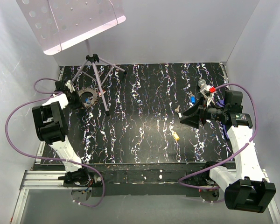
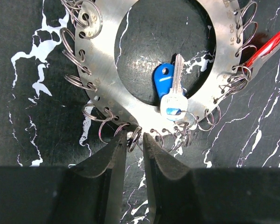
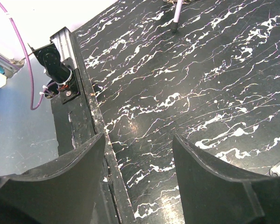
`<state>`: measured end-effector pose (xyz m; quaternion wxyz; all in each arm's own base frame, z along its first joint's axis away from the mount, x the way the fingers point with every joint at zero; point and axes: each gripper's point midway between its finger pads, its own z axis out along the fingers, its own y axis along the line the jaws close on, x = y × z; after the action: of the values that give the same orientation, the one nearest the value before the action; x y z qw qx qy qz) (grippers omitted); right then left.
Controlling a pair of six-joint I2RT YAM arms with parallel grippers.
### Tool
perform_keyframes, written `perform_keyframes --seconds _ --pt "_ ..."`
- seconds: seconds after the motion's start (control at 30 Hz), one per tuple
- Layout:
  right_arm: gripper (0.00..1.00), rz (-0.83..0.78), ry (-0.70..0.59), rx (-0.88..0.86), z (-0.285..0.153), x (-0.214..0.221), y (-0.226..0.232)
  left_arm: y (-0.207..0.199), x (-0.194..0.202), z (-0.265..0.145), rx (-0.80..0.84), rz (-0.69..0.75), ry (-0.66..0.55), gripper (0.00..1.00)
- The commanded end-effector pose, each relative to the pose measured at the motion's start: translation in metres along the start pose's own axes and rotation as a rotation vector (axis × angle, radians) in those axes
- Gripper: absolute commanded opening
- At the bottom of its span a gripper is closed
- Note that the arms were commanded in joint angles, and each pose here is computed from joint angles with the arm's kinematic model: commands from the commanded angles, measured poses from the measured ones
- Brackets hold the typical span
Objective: Put the keys on the keyring
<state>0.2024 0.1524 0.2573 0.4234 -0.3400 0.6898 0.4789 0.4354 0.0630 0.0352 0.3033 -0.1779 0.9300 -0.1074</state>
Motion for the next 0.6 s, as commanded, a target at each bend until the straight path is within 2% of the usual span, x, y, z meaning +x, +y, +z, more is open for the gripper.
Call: perform_keyframes --seconds 0.0,0.27,0.57 --pt "0.68 -0.008 -0.011 -0.022 0.0007 0.0000 0.0018 -0.0071 -0.0134 -0.0045 0.016 0.029 -0.023 0.20" --pt "0.68 -0.007 -0.011 -0.021 0.0006 0.0002 0.0009 -0.0093 -0.0122 -0.0029 0.027 0.031 -0.015 0.14" --pt "0.68 -0.011 -0.011 -0.021 0.0007 -0.0003 0.0012 -0.0087 -0.0098 -0.0004 0.024 0.025 0.000 0.14"
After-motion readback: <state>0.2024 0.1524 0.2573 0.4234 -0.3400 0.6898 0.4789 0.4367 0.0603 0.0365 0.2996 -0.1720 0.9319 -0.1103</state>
